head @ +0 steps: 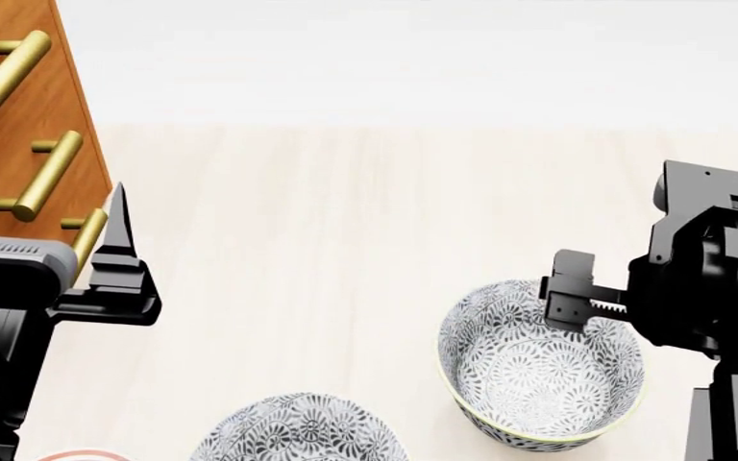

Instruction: Stack the bowl at the front on the bowl in the middle.

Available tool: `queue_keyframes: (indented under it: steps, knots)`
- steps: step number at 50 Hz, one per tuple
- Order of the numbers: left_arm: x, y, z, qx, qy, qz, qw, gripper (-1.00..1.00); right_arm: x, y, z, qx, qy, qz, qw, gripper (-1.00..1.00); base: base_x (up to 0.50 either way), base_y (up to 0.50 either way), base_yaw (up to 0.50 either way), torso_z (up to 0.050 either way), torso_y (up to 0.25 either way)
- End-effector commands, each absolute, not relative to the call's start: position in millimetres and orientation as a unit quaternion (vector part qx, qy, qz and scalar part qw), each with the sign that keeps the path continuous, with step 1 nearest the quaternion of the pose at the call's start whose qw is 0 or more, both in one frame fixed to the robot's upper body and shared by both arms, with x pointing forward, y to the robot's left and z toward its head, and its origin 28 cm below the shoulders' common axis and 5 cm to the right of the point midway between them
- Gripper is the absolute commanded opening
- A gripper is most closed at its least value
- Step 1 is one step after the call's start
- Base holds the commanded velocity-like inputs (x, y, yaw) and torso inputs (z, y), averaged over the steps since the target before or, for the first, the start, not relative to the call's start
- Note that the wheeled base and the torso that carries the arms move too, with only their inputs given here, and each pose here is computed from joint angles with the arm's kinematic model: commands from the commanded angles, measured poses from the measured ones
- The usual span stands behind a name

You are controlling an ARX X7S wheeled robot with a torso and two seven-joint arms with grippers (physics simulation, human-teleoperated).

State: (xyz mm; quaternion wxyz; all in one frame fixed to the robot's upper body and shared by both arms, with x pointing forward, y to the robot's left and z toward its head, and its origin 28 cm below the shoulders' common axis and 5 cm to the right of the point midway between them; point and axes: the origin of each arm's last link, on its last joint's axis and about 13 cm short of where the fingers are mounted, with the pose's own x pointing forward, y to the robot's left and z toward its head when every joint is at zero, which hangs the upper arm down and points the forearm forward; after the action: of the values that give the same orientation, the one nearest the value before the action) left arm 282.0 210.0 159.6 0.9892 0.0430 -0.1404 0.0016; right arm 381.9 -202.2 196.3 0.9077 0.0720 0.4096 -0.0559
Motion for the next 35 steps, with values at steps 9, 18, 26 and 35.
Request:
queue_keyframes:
  steps: [9,18,26,35]
  knots:
    - [284.0,210.3,160.0,0.043,-0.141,0.0,0.989,1.0,380.2,-209.0,181.9,0.073,0.418,-0.067,0.903,1.0,0.0,0.0,0.0,0.0,0.0]
    - [284.2,211.0,160.3,0.044,-0.141,-0.001,0.989,1.0,379.3,-211.0,172.2,0.077,0.422,-0.072,0.901,1.0,0.0,0.0,0.0,0.0,0.0]
    - [283.5,211.3,160.5,0.044,-0.141,-0.001,0.989,1.0,376.2,-211.0,161.3,0.07,0.435,-0.075,0.894,1.0,0.0,0.0,0.0,0.0,0.0]
    - [282.3,211.2,162.8,0.044,-0.141,-0.003,0.989,1.0,374.3,-208.5,152.6,0.062,0.446,-0.073,0.89,1.0,0.0,0.0,0.0,0.0,0.0]
